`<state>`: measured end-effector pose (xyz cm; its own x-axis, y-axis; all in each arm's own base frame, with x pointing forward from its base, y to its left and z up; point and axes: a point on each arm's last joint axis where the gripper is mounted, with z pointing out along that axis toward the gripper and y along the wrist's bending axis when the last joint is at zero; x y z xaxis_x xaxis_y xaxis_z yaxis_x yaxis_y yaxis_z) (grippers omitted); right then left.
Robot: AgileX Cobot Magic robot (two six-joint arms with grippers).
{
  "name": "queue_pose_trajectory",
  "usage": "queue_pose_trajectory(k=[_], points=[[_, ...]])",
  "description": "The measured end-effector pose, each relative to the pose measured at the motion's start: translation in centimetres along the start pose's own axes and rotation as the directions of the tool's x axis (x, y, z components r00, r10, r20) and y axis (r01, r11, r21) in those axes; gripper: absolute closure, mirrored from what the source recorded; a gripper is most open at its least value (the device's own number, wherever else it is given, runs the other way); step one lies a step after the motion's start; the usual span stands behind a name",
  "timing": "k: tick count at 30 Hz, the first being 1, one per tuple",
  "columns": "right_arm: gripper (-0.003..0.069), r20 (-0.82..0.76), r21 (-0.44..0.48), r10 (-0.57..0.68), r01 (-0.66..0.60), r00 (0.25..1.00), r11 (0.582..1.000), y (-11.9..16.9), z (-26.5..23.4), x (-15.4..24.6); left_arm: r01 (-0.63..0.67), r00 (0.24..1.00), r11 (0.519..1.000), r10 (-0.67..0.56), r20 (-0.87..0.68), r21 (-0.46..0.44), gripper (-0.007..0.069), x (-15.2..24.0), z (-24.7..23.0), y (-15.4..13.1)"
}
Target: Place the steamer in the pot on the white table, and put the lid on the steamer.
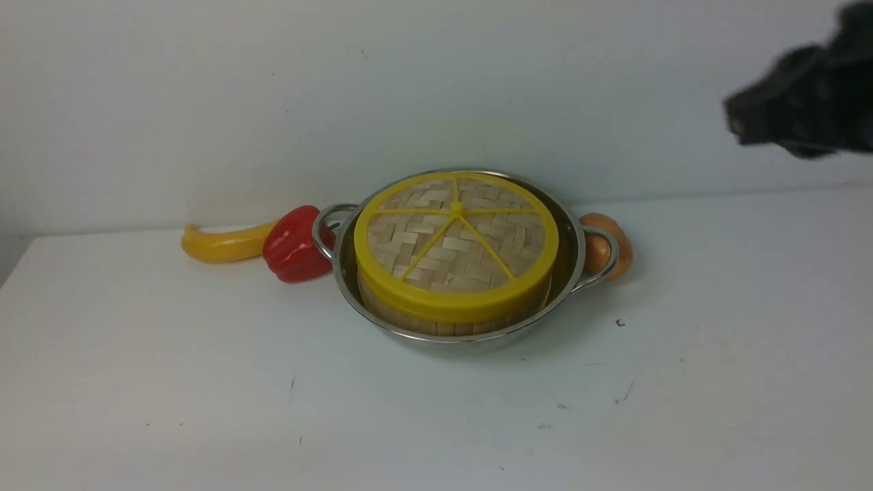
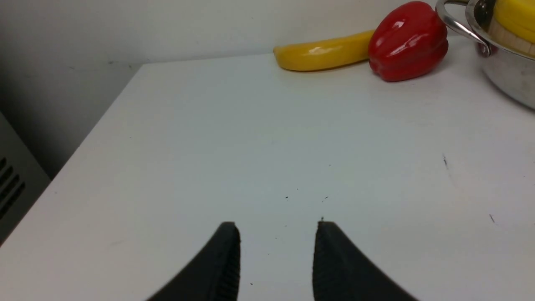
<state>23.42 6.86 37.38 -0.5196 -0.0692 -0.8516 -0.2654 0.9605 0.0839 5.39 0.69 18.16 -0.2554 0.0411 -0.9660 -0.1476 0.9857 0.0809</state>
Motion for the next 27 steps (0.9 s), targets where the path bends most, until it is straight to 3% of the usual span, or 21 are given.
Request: queue_pose_trajectory(k=[3,5,10,20,27], points=[[0.0547,0.091,0.070,0.042,-0.048,0.995,0.996,-2.0,-1.6,2.9,0.000,1.000,1.000,0.000,0.000,0.000,0.0384,0.0,0.0,0.0],[0.0538,0.222,0.163,0.038,-0.076,0.974,0.984,-3.7,-4.0,6.7,0.000,1.000,1.000,0.000,0.000,0.000,0.0384,0.0,0.0,0.0],[0.0528,0.350,0.283,-0.016,-0.089,0.937,0.955,-4.5,-7.3,12.5,0.000,1.000,1.000,0.000,0.000,0.000,0.0384,0.0,0.0,0.0],[0.0498,0.454,0.305,-0.044,-0.109,0.890,0.946,-3.4,-9.9,18.3,0.000,1.000,1.000,0.000,0.000,0.000,0.0384,0.0,0.0,0.0],[0.0480,0.442,0.305,-0.042,-0.106,0.896,0.947,-3.0,-10.1,20.9,0.000,1.000,1.000,0.000,0.000,0.000,0.0384,0.0,0.0,0.0]])
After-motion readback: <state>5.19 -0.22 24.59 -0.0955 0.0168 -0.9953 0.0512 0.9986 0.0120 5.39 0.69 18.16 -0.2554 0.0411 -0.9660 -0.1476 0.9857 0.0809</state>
